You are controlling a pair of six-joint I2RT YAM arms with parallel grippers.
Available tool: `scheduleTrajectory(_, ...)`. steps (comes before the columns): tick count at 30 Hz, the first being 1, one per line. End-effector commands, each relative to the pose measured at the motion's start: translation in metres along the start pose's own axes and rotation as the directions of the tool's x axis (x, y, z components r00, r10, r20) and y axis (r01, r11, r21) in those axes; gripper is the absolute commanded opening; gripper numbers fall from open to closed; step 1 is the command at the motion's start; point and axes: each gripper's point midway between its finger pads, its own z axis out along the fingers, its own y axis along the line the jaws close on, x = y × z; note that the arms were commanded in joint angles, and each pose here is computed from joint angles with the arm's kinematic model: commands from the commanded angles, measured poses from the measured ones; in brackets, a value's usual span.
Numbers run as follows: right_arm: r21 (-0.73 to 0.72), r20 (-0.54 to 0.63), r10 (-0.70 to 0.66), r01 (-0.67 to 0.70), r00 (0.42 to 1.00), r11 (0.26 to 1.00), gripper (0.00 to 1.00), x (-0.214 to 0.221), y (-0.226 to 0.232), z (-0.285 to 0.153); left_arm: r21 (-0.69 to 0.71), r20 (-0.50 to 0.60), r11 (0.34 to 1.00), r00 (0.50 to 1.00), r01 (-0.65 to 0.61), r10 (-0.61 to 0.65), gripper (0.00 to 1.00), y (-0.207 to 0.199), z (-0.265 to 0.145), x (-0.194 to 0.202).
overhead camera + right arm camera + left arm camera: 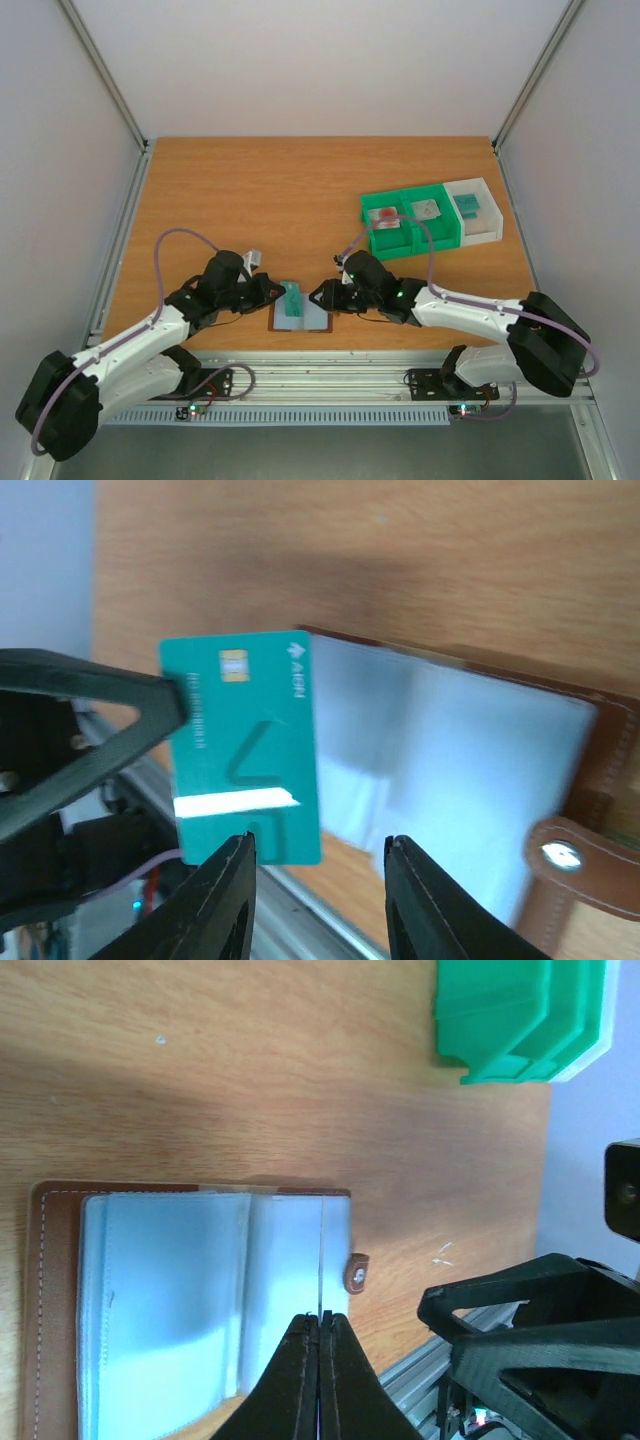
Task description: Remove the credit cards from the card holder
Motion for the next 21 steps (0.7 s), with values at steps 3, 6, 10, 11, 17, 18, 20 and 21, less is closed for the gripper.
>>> scheduleTrajectory(3,-0.209,0.070,0.048,-0.032,0.996,0.977,0.45,-0.014,0.049,-0.025,0.110,0.103,0.994,0.995,0.003,-0.015,0.00,-0.036,-0.025,-0.018)
scheduleTrajectory(6,-0.252,0.066,0.079,-0.061,0.995,0.966,0.51,-0.015,0.058,-0.029,0.186,0.134,0.982,0.991,-0.001,-0.025,0.00,-0.054,-0.038,-0.022)
scheduleTrajectory(10,-0.318,0.057,0.117,-0.093,0.992,0.943,0.57,-0.016,0.068,-0.033,0.269,0.168,0.963,0.985,-0.006,-0.041,0.01,-0.075,-0.054,-0.026)
scheduleTrajectory(11,-0.331,0.051,0.122,-0.098,0.991,0.938,0.58,-0.016,0.071,-0.033,0.282,0.178,0.959,0.983,-0.011,-0.041,0.00,-0.078,-0.058,-0.027)
scheduleTrajectory(17,-0.398,0.033,0.133,-0.109,0.991,0.911,0.57,-0.016,0.083,-0.036,0.341,0.210,0.940,0.976,-0.012,-0.063,0.00,-0.088,-0.070,-0.030)
scheduleTrajectory(18,-0.399,0.030,0.133,-0.111,0.991,0.910,0.56,-0.016,0.084,-0.036,0.349,0.211,0.937,0.975,-0.012,-0.066,0.01,-0.089,-0.071,-0.030)
scheduleTrajectory(20,-0.417,0.025,0.126,-0.105,0.992,0.903,0.51,-0.016,0.088,-0.037,0.362,0.204,0.932,0.976,-0.003,-0.076,0.00,-0.089,-0.070,-0.029)
scheduleTrajectory(21,-0.424,0.020,0.120,-0.100,0.993,0.900,0.46,-0.015,0.090,-0.037,0.373,0.209,0.928,0.975,-0.007,-0.077,0.00,-0.090,-0.071,-0.029)
